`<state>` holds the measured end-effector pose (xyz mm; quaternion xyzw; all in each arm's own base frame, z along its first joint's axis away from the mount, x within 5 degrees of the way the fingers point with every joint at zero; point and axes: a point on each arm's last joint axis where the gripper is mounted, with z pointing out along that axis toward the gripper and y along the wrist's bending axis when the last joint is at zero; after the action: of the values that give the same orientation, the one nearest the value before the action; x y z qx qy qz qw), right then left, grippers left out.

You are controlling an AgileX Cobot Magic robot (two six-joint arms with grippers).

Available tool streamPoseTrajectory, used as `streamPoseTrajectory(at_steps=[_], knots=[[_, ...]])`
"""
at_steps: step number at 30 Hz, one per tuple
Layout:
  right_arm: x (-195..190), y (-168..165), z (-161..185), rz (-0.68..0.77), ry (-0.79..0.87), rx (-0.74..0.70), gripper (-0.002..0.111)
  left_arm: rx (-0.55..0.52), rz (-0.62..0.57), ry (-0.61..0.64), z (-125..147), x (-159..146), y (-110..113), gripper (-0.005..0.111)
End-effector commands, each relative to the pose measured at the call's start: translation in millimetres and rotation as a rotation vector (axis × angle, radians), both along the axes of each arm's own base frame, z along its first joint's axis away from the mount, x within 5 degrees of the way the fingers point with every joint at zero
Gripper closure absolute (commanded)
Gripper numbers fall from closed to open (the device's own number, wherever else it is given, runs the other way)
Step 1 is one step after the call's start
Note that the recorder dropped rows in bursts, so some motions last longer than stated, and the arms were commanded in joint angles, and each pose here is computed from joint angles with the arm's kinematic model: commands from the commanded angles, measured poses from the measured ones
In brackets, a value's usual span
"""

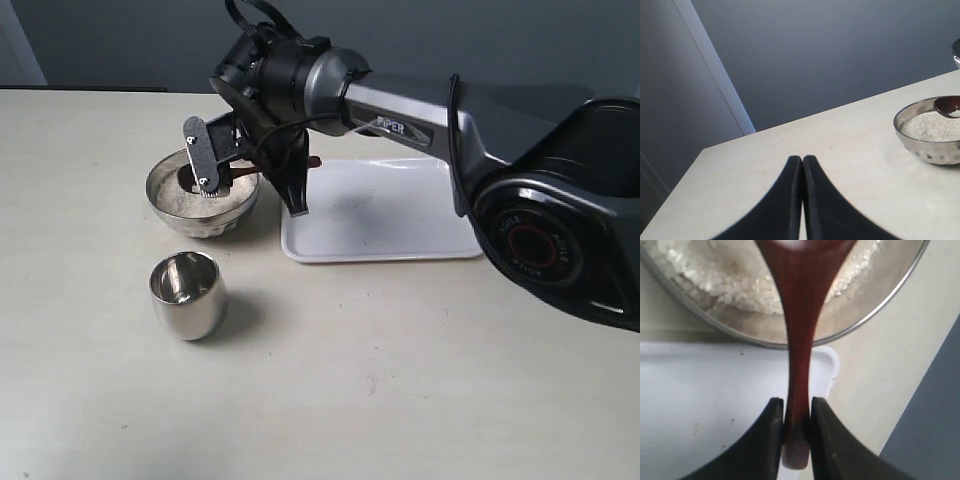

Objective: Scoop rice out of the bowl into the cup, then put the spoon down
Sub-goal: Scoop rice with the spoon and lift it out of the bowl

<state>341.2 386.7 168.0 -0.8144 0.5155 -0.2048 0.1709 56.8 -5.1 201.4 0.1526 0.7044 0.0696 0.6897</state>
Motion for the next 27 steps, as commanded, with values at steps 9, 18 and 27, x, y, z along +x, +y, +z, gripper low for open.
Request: streamPoseTrajectory(at_steps=[9,18,27], knots=[[-8,-13,30,-0.067,0.073,-0.008,0.108,-0.011,-0.005,-0.009,1,-1,0,0.106],[-26,-17,45,-0.11,0.19,-0.013,0.108,-0.011,-0.005,-0.009,1,-1,0,0.106],[-49,1,44,-0.114,0.208,0.019,0.108,-0.011,-0.005,-0.009,1,-1,0,0.106]])
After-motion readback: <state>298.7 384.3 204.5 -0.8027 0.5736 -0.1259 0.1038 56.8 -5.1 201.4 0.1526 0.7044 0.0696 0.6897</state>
